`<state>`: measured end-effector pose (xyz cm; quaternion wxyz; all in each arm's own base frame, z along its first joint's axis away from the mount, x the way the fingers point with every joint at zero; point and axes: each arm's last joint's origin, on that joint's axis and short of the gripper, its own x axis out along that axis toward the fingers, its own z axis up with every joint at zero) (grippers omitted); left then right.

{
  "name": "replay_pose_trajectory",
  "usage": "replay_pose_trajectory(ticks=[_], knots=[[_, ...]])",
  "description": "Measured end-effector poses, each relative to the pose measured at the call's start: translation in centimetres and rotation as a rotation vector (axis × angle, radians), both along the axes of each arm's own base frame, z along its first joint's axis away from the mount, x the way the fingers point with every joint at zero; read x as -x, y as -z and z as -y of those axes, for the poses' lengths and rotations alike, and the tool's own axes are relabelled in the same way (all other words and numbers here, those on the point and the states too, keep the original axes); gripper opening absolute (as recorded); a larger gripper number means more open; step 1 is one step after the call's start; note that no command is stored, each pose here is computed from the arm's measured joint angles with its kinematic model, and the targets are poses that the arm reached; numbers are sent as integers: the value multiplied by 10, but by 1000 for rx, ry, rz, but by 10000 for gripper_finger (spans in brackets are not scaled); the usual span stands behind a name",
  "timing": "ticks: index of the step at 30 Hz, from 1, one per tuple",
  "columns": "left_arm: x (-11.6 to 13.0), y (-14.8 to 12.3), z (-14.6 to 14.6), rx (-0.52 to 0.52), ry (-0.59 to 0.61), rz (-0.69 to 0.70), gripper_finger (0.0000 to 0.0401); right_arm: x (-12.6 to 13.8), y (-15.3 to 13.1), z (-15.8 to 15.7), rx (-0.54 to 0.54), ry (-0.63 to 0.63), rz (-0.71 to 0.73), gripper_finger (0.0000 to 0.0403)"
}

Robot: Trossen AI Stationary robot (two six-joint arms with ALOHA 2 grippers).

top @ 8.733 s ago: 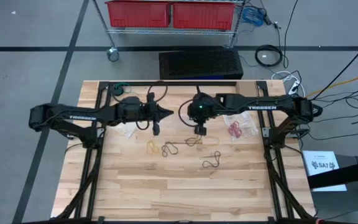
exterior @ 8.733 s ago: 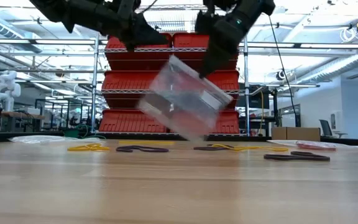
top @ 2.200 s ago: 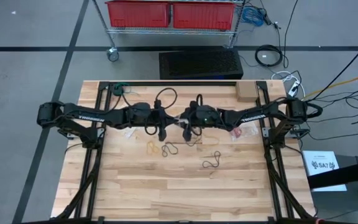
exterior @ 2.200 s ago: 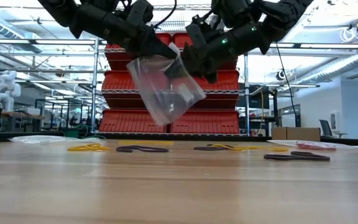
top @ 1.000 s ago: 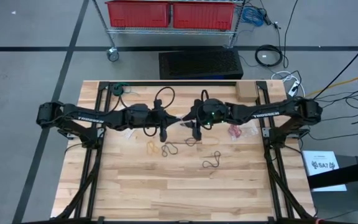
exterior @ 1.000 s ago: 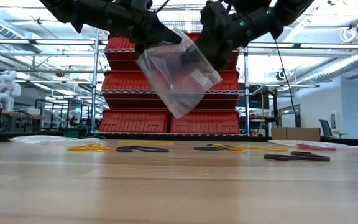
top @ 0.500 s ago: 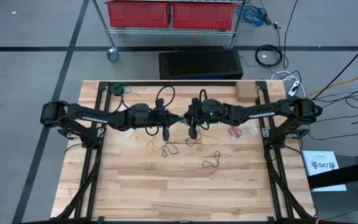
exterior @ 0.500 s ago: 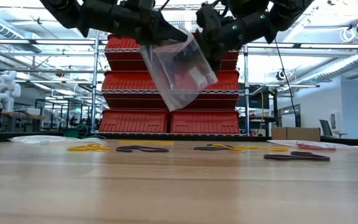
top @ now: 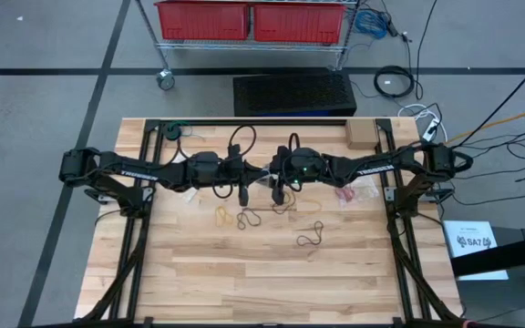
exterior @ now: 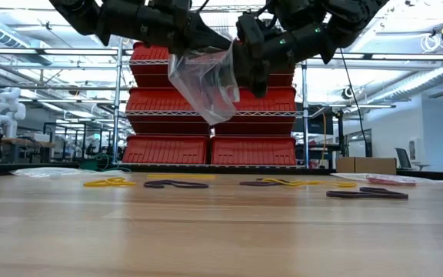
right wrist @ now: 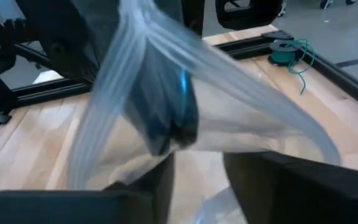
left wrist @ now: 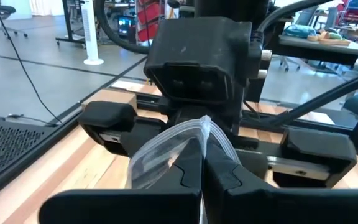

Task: Sort rubber bands
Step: Open the middle zip bag

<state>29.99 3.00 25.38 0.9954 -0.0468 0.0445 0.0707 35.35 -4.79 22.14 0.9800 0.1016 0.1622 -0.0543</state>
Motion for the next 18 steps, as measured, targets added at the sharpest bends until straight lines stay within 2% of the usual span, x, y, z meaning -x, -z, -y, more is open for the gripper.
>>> replay_pose_trajectory(ticks=[4,7,11,18], knots=[[1,4,0,4,0,-41,0,4,-1,-1,-56,3,-41,212],[2,8,0,9,-7,-84,0,11,-4,0,-99,14,-77,245],[2,7,-1,5,-13,-76,0,17,-15,-1,-84,11,-62,261],[3,4,0,3,-14,-72,0,26,-28,-3,-70,6,-59,263]])
